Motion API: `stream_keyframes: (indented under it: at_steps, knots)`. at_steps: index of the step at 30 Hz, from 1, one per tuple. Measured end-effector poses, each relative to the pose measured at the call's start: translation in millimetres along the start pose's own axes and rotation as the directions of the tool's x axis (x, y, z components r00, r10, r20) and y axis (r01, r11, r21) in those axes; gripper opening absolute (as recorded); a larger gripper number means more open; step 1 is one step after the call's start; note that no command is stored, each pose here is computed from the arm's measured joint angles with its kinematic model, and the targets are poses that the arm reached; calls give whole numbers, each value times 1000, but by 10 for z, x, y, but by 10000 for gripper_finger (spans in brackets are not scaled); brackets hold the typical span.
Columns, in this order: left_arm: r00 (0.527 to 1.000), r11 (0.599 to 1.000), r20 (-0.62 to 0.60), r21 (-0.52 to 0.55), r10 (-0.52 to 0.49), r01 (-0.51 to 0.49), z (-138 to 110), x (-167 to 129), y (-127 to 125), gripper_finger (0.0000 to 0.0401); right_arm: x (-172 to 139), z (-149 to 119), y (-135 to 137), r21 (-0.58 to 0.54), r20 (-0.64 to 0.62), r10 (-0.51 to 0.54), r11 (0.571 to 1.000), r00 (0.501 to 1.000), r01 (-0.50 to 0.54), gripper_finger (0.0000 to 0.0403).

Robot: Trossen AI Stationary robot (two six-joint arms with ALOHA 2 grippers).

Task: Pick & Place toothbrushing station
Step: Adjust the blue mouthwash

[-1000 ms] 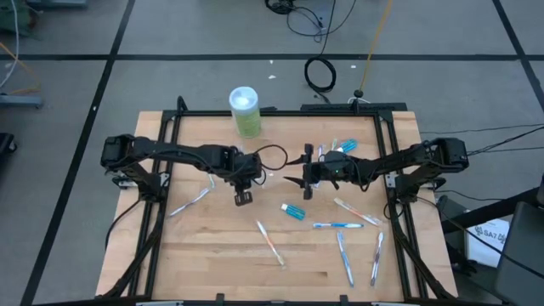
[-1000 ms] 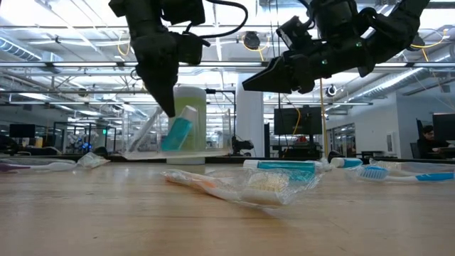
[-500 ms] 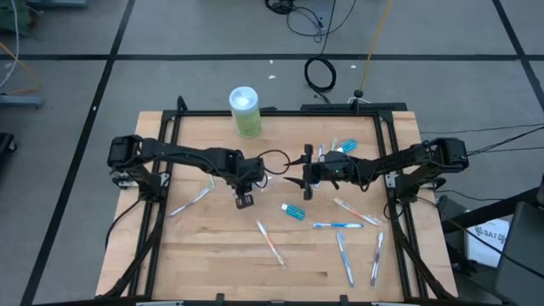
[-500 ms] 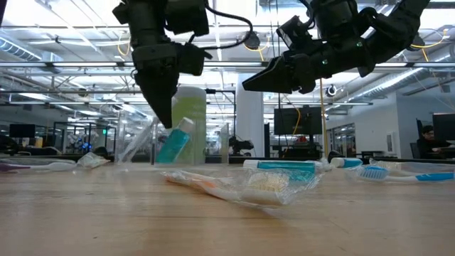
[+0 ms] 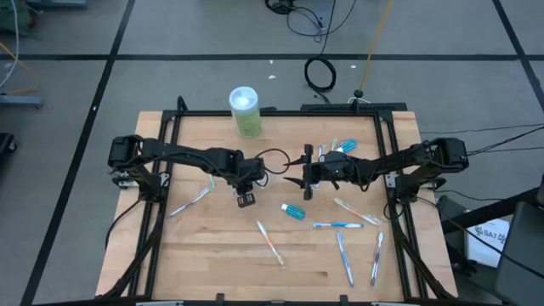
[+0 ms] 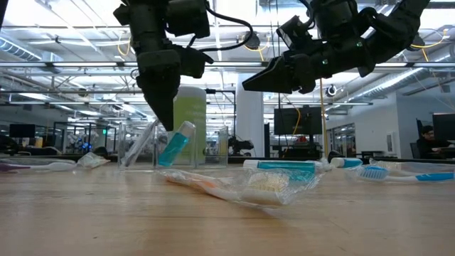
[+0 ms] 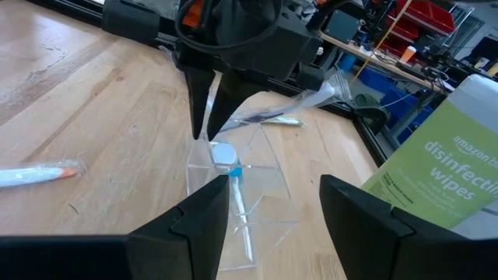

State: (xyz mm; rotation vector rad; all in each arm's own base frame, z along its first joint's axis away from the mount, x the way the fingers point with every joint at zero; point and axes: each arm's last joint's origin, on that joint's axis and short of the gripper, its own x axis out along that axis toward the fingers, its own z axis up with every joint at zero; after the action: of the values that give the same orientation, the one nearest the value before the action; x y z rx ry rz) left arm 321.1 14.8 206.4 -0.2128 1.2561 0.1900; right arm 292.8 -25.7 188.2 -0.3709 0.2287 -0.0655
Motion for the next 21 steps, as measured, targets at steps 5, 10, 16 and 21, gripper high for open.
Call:
stream_keyframes:
  at_steps: [5, 10, 16, 21]
  knots:
    - [1000, 1000, 0, 4, 0, 0, 0, 0, 1, 108, 0, 0, 0, 0, 0, 0, 1000, 1000, 0, 196]
    - [1000, 1000, -16, -12, 5, -5, 38, -90, -6, 123, 0, 8, -3, 0, 8, -4, 1000, 1000, 4, 196]
    - [993, 993, 16, -4, 117, -117, 143, -273, 7, 113, 0, 19, -11, 43, 21, -9, 999, 1000, 8, 196]
    - [985, 991, 109, -20, 137, -136, 250, -328, -5, 111, 0, 9, -36, 82, 18, -17, 997, 1000, 15, 196]
